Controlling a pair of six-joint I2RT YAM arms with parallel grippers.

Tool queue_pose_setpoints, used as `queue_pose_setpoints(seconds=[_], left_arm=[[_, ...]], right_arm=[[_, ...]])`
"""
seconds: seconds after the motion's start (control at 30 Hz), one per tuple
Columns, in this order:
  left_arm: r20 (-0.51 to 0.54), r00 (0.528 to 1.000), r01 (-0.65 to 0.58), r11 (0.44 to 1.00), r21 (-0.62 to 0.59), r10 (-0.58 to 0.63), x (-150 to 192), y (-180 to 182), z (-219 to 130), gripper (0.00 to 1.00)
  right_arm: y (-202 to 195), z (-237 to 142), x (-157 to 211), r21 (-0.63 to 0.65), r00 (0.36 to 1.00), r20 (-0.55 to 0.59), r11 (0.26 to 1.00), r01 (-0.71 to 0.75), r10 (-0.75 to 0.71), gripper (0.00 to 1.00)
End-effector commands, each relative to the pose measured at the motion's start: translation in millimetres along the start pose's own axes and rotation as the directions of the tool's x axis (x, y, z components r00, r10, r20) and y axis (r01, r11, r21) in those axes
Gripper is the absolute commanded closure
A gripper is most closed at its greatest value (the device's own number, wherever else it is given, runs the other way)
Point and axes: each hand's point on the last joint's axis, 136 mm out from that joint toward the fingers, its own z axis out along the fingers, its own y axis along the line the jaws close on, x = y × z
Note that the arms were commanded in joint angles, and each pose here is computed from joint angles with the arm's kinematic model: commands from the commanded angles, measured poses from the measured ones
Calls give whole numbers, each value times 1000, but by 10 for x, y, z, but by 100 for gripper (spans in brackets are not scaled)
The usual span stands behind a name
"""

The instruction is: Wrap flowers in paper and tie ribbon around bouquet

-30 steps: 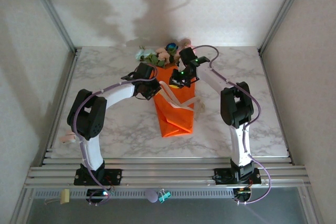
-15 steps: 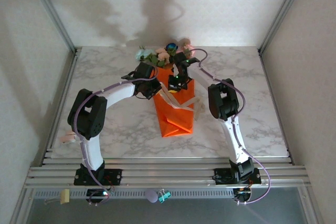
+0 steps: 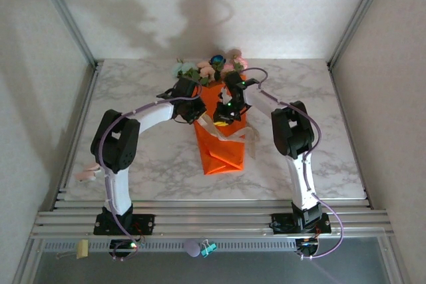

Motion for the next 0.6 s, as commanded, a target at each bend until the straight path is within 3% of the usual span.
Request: queue_pose_setpoints(seconds=[0.0,0.13,0.23,0.3,0.43,0.57], left_arm=[[-13,1000,-18,999,-29,18,-29,32,67,95],[-12,1000,-22,999,-39,22,-46,37,117,94],[-6,1000,-20,999,-37,20,-65,25,119,94],[-4,1000,-21,999,-33,21,-69,8,106,93],[-7,1000,-28,999,-26,27,-69,-20,98,93],[-21,999,-35,999,-35,34,-56,3,147,93]], right_arm=[[132,-379,-168,-1,995,101,1000,25,-25,78],[-104,-637,-203,139,983,182,990,-21,-4,70],[-562,-938,-67,276,955,258,935,-221,150,65],[-691,-997,107,212,908,285,904,-371,305,69],[-705,-936,359,73,787,320,815,-575,527,64],[-782,-866,378,-10,655,342,700,-714,674,60]])
